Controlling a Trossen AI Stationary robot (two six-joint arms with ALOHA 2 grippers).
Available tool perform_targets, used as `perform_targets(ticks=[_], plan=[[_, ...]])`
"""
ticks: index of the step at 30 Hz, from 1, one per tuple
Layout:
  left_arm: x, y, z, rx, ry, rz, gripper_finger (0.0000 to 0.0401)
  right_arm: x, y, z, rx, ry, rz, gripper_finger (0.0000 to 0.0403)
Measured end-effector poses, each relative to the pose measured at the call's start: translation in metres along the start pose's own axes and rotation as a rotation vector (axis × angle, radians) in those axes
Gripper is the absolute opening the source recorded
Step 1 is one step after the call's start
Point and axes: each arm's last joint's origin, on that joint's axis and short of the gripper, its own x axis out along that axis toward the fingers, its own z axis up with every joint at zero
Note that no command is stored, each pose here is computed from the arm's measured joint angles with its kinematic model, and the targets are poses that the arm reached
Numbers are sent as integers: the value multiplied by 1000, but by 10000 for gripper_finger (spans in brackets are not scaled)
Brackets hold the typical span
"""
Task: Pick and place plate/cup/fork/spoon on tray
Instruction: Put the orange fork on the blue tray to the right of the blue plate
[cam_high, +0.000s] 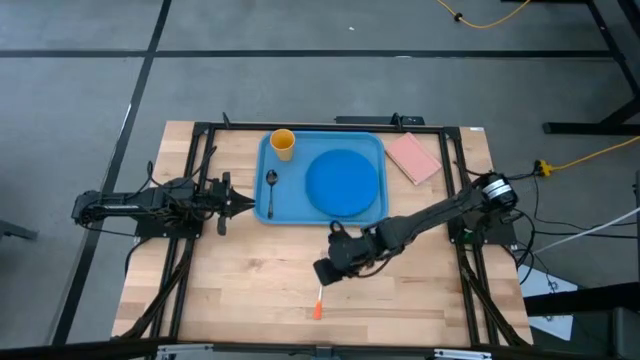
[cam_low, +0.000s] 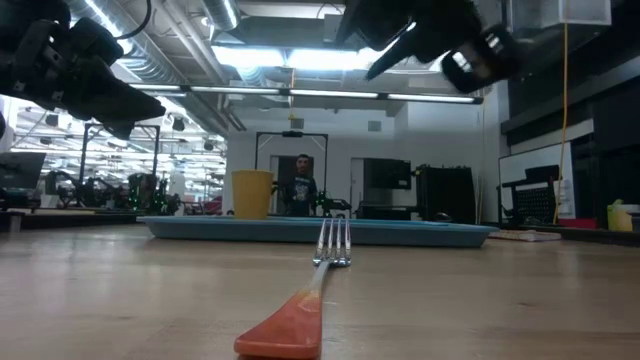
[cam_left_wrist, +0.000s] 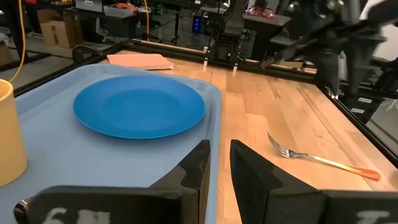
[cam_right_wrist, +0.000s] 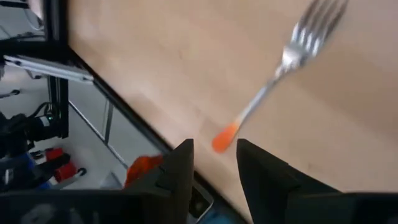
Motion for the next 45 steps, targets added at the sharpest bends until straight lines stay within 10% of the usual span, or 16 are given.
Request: perform_targets(ticks=[17,45], plan=[[0,0,0,0,0,0,55,70,2,-8,288,-46,-326,127],[0,0,0,0,0,0,55,125,-2,10,433,-115,-470,127]])
